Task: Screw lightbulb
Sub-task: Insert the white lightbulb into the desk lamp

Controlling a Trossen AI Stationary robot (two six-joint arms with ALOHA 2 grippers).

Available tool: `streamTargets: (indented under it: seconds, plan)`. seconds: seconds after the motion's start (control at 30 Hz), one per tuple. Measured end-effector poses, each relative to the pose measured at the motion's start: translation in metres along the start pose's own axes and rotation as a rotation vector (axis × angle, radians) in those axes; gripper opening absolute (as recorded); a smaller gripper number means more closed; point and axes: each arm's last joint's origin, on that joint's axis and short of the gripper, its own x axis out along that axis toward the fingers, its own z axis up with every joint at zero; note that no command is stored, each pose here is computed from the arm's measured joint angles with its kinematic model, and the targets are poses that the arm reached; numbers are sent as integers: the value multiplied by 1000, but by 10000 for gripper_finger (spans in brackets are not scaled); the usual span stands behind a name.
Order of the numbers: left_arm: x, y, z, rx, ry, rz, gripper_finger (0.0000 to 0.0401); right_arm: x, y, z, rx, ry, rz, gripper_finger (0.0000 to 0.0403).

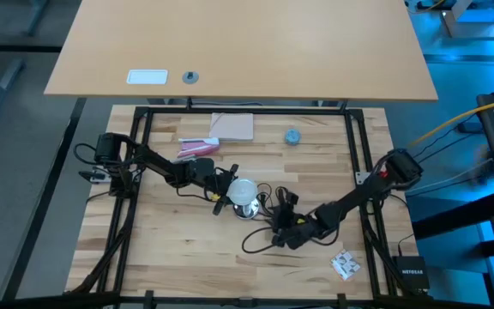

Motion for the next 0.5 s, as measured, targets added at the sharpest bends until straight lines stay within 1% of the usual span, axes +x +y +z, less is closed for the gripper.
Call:
streamTargets:
  seconds: [0.1,0.27,0.5]
  plan:
    - [0,0,0,0,-1,1,164,5,2,-6,18,29,8,198]
    - [0,0,0,0,-1,0,164,17,0,-15,7,64,-26,198]
    - [0,-1,0,-15,0,1,164,37,-13,-17,79,99,-84,198]
